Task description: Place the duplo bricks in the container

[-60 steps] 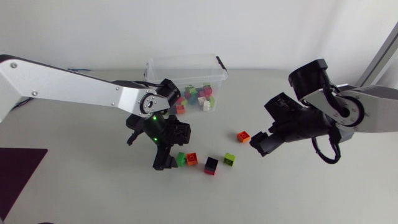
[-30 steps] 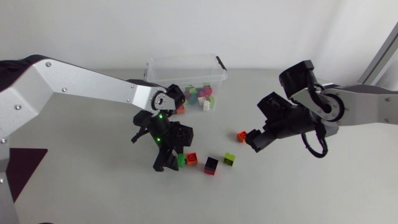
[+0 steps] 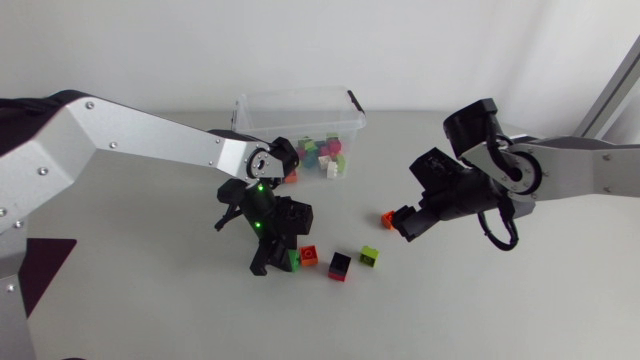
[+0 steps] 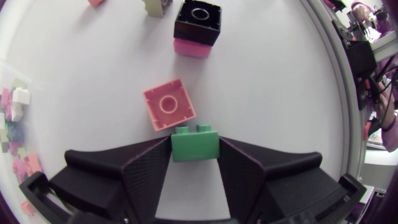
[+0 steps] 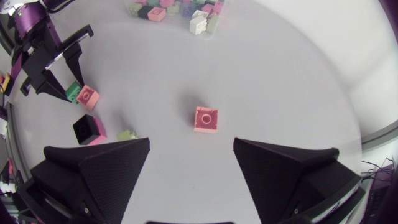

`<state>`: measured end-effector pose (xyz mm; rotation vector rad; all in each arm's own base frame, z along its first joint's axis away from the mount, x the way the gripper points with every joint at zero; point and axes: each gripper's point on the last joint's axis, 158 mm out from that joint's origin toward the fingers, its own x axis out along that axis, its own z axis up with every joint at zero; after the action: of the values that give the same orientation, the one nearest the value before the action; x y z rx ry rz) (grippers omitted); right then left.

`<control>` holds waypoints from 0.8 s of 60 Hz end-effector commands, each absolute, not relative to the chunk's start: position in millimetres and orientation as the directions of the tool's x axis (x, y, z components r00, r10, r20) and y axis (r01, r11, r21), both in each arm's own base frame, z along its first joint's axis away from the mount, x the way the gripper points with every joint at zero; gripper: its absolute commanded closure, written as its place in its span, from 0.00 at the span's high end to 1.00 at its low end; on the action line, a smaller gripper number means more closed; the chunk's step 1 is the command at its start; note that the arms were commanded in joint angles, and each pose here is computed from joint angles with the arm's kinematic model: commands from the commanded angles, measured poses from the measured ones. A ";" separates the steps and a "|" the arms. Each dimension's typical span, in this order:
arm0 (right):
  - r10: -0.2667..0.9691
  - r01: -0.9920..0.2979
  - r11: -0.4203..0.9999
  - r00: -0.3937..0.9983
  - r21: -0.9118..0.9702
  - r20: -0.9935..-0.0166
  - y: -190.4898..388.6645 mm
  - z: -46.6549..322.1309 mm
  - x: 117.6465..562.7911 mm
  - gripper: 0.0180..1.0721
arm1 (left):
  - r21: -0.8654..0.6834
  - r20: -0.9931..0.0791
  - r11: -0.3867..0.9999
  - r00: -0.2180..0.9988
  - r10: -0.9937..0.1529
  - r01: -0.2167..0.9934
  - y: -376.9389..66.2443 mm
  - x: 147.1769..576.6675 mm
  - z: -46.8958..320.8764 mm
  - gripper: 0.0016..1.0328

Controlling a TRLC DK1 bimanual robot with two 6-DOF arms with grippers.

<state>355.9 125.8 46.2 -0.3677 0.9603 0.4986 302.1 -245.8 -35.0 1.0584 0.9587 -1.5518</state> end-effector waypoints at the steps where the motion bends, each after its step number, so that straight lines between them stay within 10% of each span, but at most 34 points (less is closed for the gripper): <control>1: 0.228 -0.570 0.816 0.471 -0.097 -0.852 129.0 39.6 364.3 0.92 | -0.071 -0.944 -0.167 -0.120 -0.306 0.983 -245.7 310.8 -31.3 0.43; 48: 0.154 -0.541 0.833 0.428 -0.116 -0.890 129.2 7.6 400.1 0.86 | 0.058 -0.893 -0.013 0.046 -0.448 0.998 -215.3 329.7 62.0 0.39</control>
<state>393.3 125.9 13.1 -0.4038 1.0287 0.4515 332.3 -220.2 47.1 0.9369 0.8283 -1.3908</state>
